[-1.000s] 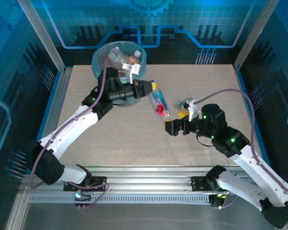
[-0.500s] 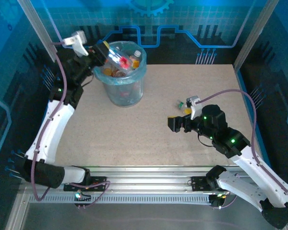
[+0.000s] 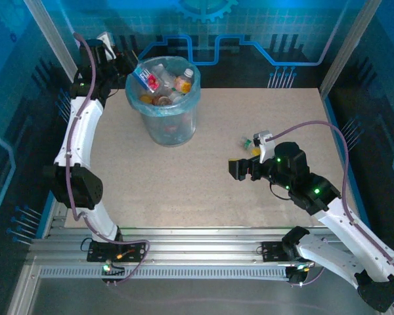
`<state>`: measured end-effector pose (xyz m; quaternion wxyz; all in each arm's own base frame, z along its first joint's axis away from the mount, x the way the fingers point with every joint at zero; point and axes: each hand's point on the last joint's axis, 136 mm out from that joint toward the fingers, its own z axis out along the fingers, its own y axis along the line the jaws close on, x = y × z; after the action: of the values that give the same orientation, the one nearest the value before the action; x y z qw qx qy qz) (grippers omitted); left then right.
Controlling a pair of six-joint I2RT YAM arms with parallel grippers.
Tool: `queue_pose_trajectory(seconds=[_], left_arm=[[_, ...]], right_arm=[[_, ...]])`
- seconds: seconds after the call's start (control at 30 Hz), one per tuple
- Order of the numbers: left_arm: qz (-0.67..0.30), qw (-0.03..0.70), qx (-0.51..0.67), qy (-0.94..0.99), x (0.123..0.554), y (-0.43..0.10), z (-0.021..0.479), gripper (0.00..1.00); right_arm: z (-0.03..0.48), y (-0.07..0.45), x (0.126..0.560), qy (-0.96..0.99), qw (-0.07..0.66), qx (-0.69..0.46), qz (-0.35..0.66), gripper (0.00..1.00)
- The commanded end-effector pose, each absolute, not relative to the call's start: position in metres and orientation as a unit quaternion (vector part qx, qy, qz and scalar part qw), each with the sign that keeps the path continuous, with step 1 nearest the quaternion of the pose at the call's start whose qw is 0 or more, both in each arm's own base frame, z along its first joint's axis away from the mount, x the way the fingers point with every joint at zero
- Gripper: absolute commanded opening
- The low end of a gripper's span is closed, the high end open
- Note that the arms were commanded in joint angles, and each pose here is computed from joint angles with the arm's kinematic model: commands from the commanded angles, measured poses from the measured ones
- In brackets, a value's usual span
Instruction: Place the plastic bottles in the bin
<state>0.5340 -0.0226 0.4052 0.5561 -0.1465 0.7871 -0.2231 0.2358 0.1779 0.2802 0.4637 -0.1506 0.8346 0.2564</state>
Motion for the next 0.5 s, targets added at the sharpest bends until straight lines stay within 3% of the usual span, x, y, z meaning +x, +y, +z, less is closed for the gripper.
queue_pose_trajectory(seconds=[0.0,0.23,0.47], left_arm=[[-0.183,0.64,-0.097,0.74,0.521,-0.019,0.467,0.0],[-0.084,0.694,-0.048,0.714,0.518,-0.013,0.492,0.0],[0.003,0.698,0.052,0.714,0.543,-0.053,0.464,0.0]], right_arm=[[0.299,0.175,0.238,0.822,0.486,-0.152,0.255,1.0],[0.29,0.177,0.24,0.825,0.48,-0.146,0.261,1.0],[0.287,0.18,0.24,0.826,0.474,-0.147,0.266,1.0]])
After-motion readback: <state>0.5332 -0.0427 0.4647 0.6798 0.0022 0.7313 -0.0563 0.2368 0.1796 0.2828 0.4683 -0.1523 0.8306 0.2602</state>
